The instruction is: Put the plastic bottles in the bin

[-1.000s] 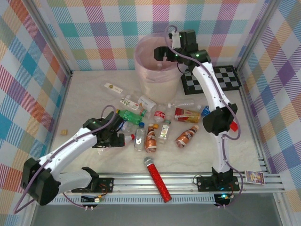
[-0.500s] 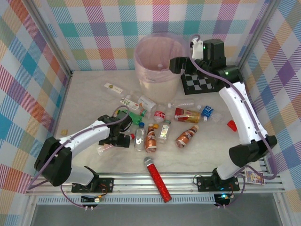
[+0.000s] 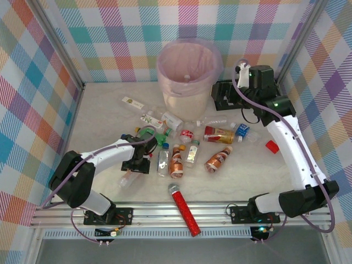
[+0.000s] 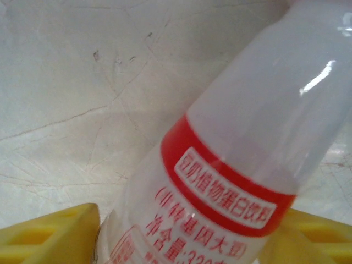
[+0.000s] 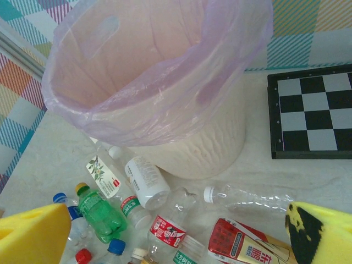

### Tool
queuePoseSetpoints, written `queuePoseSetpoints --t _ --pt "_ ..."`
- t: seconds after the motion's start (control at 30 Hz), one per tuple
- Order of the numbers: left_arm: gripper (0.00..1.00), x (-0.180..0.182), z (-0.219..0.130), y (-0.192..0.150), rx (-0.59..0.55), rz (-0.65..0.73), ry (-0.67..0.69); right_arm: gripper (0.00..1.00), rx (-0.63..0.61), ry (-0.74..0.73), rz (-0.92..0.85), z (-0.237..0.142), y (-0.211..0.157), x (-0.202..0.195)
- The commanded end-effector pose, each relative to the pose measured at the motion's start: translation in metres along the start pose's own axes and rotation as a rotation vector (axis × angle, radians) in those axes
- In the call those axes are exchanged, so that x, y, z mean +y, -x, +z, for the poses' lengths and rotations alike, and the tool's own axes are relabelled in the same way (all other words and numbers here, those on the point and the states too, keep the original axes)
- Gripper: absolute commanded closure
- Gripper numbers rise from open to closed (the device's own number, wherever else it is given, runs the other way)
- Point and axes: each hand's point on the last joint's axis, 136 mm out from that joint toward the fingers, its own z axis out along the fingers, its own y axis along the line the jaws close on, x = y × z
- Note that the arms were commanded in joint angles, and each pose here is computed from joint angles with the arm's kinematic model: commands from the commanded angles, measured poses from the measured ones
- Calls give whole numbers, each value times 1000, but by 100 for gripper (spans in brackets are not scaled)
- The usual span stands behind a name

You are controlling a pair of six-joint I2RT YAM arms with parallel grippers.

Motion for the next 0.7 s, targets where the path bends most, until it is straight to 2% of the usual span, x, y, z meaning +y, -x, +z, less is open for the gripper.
queuePoseSetpoints --t 0.0,0.17,0.37,0.5,0.67 --pt "38 1 -12 0 -16 6 -6 1 -8 -11 22 -3 -4 -4" --pt "46 0 -27 2 -39 -10 -34 1 11 -37 45 -3 -18 -14" --pt "47 -13 -57 7 -66 -11 -149 1 31 -92 71 -6 -33 -31" --pt "46 -25 -100 18 -145 9 -279 1 41 -128 103 -8 -45 -45" --pt "47 -32 -182 47 -368 49 -429 0 62 -141 159 -12 -63 -55"
